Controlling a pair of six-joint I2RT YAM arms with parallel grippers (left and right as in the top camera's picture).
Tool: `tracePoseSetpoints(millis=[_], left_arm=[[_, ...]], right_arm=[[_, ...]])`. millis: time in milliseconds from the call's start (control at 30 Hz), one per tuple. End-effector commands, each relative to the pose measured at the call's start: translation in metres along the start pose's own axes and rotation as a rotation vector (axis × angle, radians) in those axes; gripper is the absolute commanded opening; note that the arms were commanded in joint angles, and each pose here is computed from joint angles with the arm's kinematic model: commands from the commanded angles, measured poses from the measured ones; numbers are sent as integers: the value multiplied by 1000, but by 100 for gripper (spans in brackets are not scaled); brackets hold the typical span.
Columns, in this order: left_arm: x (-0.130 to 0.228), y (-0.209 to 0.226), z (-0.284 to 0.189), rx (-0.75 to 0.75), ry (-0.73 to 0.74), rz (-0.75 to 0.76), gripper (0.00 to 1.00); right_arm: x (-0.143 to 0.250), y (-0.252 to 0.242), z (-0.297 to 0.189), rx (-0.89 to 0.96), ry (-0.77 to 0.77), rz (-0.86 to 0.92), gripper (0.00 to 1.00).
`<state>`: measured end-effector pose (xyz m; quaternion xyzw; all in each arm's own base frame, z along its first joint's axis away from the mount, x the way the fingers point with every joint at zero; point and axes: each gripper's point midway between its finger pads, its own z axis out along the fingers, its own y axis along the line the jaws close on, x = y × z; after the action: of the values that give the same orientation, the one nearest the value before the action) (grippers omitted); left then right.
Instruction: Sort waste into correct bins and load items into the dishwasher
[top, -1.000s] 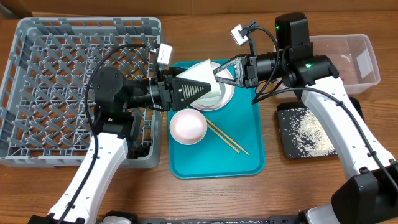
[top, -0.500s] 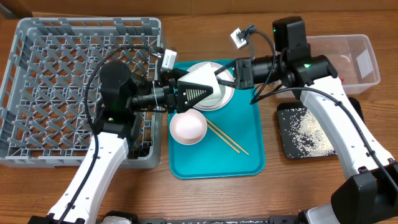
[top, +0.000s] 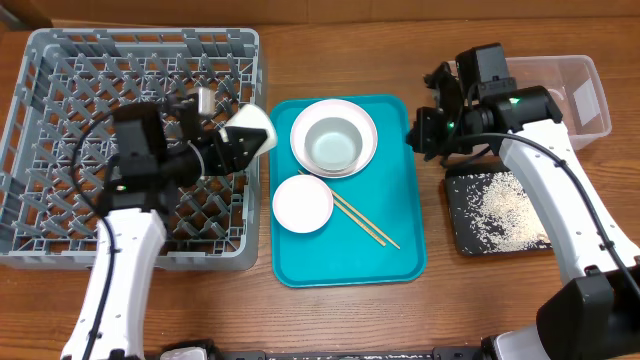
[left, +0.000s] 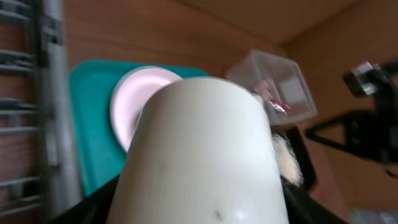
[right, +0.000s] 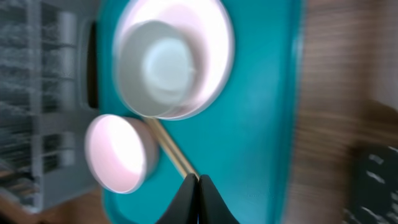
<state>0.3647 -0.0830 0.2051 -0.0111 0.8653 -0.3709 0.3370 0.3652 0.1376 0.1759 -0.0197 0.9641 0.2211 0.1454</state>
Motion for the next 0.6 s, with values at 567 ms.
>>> tracePoseSetpoints(millis=[567], left_arm=[[45,108,-162,-1152,189,-239,4]], right_arm=[[-1,-50,-74,244,-111,108,4]])
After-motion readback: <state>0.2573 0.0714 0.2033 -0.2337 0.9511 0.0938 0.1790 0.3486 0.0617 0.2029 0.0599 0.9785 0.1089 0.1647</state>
